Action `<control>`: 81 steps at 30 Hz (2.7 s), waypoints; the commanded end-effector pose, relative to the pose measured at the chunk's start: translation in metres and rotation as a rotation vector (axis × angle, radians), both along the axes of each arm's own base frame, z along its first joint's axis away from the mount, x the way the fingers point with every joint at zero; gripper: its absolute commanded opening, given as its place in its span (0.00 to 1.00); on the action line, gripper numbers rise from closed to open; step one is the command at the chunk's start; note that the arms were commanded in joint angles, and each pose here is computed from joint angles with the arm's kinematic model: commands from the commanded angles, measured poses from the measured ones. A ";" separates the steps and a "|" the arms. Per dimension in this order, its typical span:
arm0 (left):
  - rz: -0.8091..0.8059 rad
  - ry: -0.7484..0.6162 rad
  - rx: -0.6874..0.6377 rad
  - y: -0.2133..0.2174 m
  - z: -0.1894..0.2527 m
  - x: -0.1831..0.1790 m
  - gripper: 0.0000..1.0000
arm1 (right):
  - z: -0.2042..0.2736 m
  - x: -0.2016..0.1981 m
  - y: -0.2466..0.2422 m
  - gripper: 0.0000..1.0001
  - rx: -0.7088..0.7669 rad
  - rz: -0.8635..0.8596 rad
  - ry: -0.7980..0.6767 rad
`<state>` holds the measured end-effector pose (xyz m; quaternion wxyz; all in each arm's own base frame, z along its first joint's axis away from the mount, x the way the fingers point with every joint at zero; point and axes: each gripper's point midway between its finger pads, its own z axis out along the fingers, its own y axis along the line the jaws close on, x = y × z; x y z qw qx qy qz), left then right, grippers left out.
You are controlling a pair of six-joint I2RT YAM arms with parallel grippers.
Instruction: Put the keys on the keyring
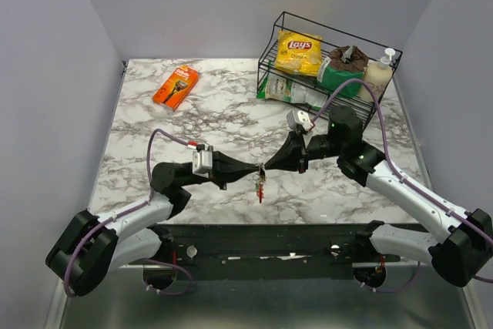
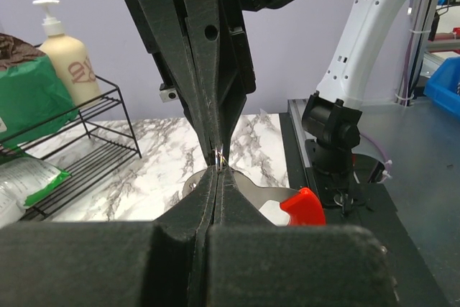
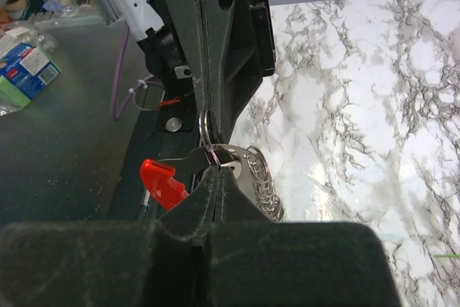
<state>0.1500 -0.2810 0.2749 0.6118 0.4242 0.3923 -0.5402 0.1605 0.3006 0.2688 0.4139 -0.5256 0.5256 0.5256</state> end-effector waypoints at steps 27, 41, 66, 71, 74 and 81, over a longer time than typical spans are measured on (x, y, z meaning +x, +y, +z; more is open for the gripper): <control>-0.002 -0.259 -0.150 0.012 0.058 -0.018 0.00 | -0.009 0.006 -0.001 0.22 -0.021 -0.031 0.007; 0.041 -0.244 -0.090 0.013 0.044 -0.013 0.00 | 0.027 0.014 -0.018 0.78 0.041 -0.201 -0.136; 0.034 -0.243 -0.091 0.011 0.042 -0.013 0.00 | 0.058 -0.003 -0.007 0.88 0.124 -0.045 -0.136; 0.034 -0.242 -0.088 0.010 0.041 -0.012 0.00 | 0.073 -0.009 -0.004 0.81 0.170 0.000 -0.122; 0.039 -0.238 -0.084 0.010 0.040 -0.011 0.00 | 0.078 -0.012 -0.004 0.80 0.183 0.017 -0.123; 0.037 -0.239 -0.083 0.008 0.041 -0.010 0.00 | 0.079 -0.016 0.003 0.70 0.183 0.057 -0.102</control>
